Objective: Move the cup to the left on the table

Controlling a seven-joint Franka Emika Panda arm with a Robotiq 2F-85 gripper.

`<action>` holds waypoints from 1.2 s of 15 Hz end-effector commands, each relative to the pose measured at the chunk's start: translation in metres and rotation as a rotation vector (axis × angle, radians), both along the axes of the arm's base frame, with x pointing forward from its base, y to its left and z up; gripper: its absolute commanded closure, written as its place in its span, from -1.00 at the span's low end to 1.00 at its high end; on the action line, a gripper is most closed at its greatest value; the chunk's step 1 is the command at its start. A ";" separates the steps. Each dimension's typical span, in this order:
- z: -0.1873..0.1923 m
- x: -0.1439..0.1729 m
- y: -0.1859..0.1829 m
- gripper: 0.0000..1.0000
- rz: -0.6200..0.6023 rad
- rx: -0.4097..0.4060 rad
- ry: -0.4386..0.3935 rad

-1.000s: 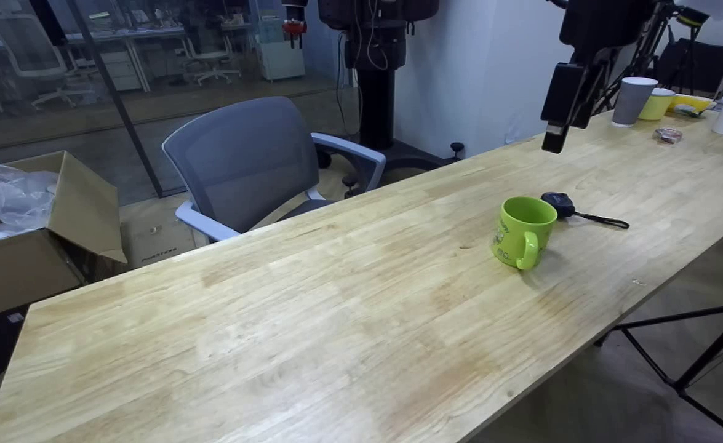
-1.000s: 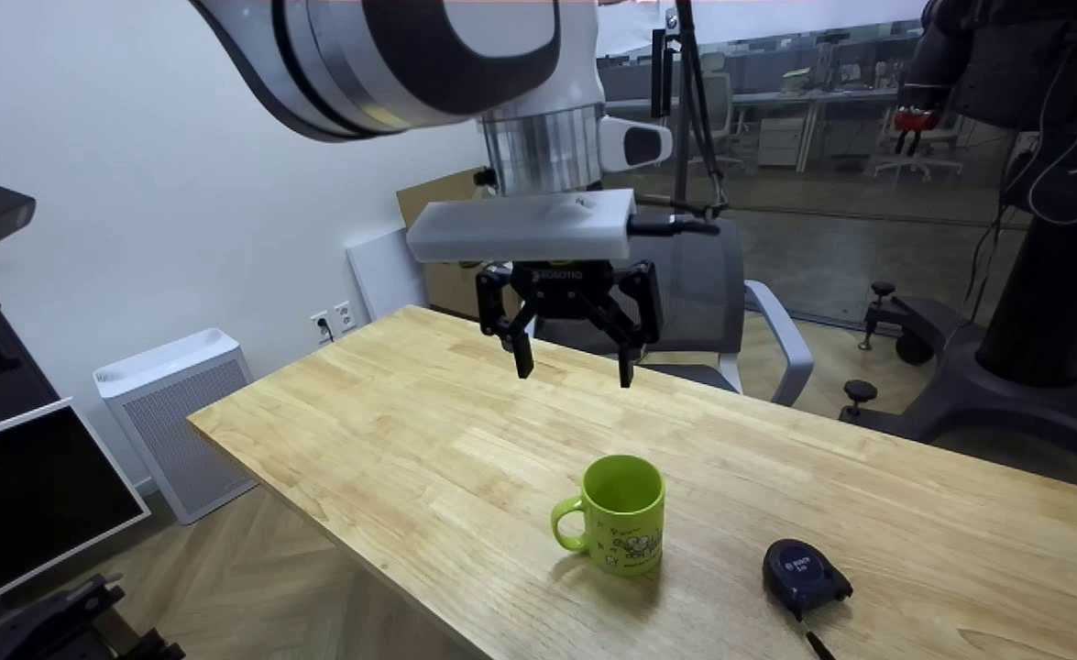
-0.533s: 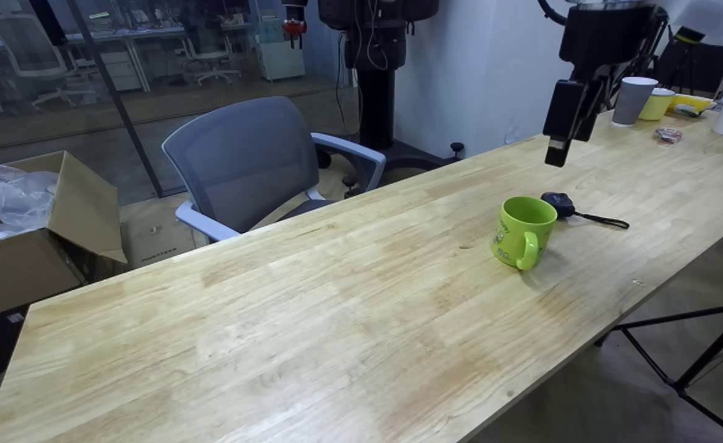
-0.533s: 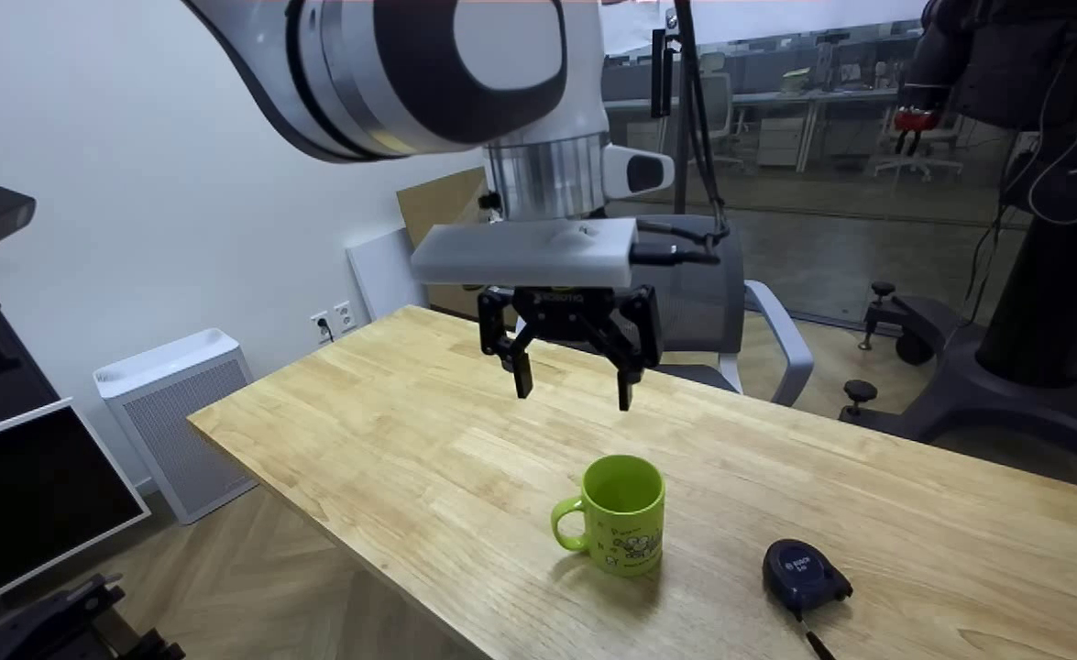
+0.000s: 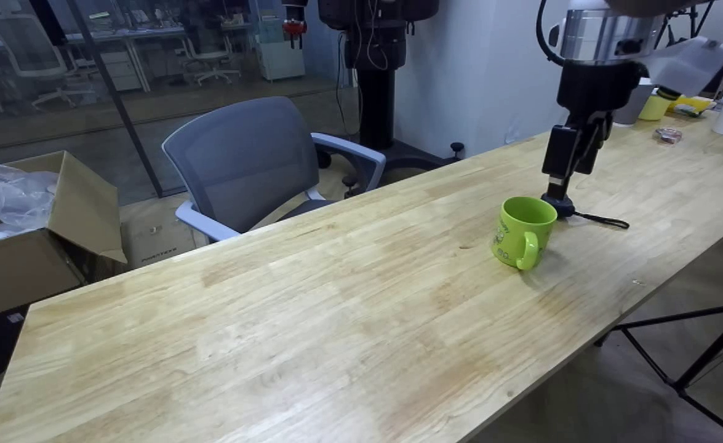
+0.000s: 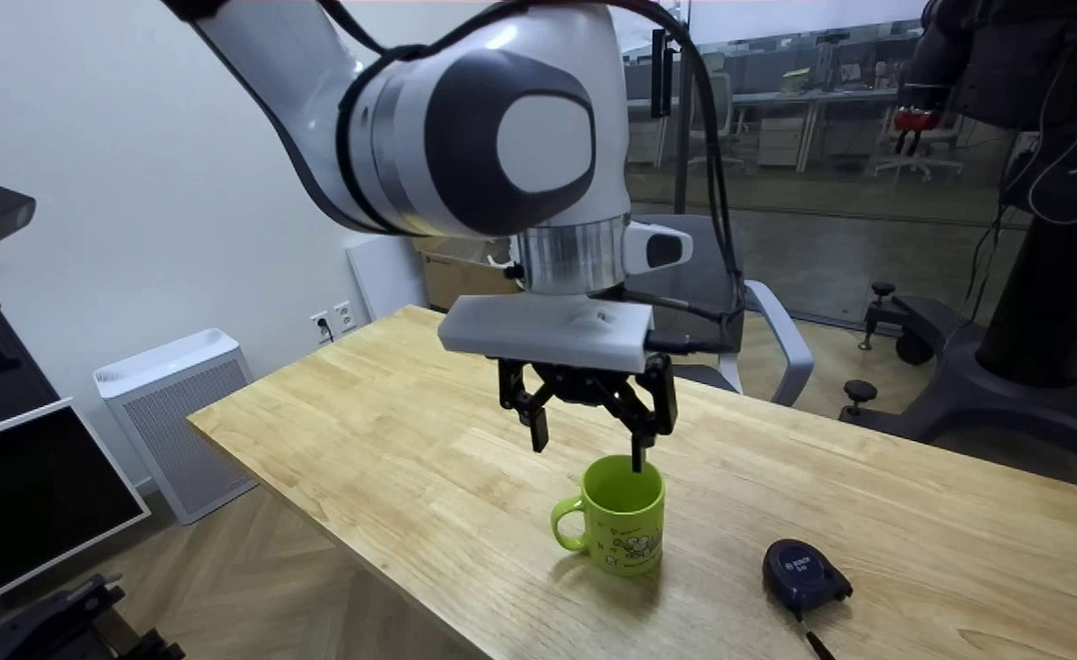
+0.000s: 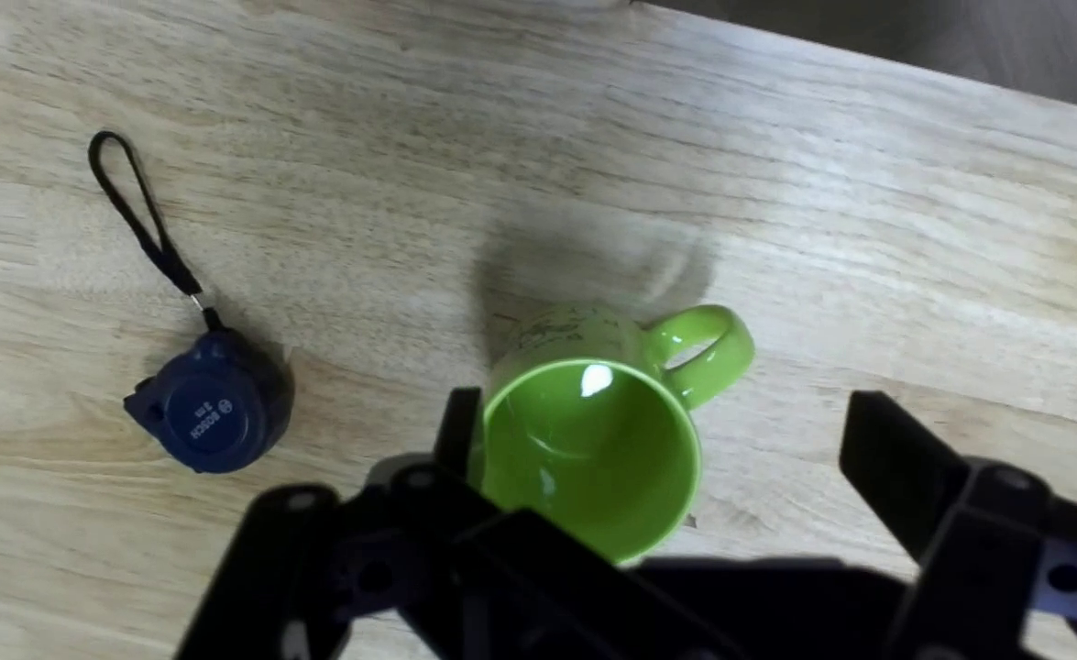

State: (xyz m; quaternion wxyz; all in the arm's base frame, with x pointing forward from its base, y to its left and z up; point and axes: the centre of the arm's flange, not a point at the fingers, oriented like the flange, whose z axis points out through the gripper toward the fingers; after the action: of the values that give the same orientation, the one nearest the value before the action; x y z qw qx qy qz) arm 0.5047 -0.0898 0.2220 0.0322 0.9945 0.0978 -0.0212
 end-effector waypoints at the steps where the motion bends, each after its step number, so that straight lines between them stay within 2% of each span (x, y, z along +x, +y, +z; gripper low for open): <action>1: -0.012 0.020 -0.007 -1.00 -0.100 -0.043 -0.029; 4: -0.020 0.028 -0.010 -1.00 -0.129 -0.044 -0.033; 12: -0.038 0.071 -0.002 -1.00 -0.100 -0.041 0.016; 18: -0.057 0.091 0.024 -1.00 -0.081 -0.042 0.059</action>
State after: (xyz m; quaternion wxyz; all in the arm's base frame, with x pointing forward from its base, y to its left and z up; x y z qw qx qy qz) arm 0.5752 -0.0819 0.1711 0.0451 0.9960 0.0648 -0.0423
